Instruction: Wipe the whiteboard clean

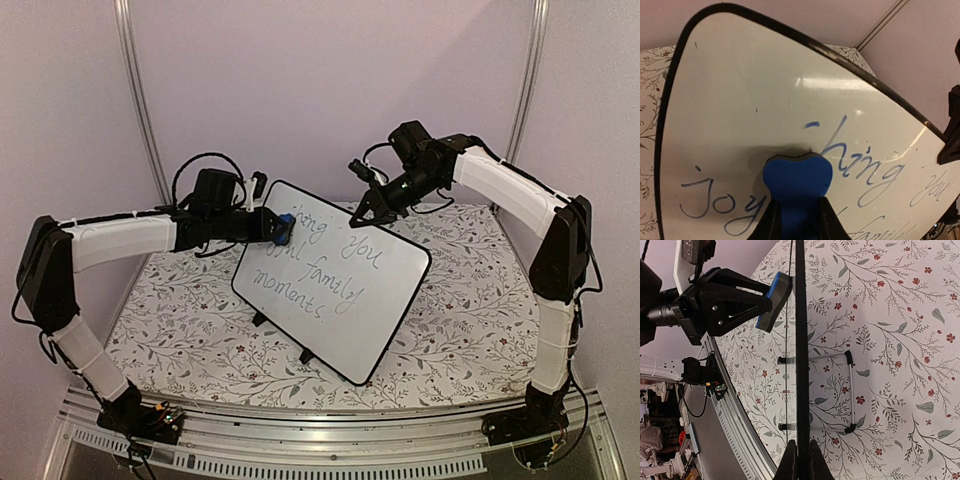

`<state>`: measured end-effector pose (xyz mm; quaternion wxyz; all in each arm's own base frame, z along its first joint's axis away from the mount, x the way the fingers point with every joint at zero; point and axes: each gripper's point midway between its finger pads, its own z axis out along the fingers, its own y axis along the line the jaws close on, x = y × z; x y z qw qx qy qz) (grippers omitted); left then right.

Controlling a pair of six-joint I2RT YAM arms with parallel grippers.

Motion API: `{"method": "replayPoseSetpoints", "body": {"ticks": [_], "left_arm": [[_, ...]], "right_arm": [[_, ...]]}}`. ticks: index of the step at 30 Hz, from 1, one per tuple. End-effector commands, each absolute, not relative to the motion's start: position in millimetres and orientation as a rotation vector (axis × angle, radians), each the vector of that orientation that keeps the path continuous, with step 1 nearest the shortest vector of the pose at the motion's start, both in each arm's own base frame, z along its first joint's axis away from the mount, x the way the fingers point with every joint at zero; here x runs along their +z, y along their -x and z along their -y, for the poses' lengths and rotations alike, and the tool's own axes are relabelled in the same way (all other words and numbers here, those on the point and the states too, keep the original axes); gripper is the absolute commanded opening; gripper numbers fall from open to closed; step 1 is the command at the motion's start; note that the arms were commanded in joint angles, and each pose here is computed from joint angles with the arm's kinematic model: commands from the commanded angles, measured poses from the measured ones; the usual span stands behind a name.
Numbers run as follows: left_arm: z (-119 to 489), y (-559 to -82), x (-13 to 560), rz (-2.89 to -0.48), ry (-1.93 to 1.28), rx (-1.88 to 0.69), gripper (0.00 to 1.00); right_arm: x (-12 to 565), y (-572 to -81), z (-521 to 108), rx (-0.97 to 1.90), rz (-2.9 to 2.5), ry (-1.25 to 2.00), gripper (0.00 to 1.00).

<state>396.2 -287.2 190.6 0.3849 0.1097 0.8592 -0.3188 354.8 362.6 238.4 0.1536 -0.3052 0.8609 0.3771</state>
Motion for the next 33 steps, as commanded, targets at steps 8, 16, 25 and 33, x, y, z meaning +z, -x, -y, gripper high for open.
{"method": "replayPoseSetpoints", "body": {"ticks": [8,16,25,33], "left_arm": [[304,-428,206,-2.149,-0.313,-0.771,0.00],[293,-394,181,-2.168,-0.269,-0.851,0.00],[292,-391,191,-2.141,-0.284,-0.854,0.00],[313,-419,213,-2.093,-0.331,-0.859,0.00]], "right_arm": [[263,-342,-367,1.057,-2.354,0.977,0.00],[257,-342,-365,1.040,-2.369,0.975,0.00],[257,-341,-366,1.046,-2.371,0.976,0.00],[255,-340,-367,1.040,-2.380,0.974,0.00]]}}
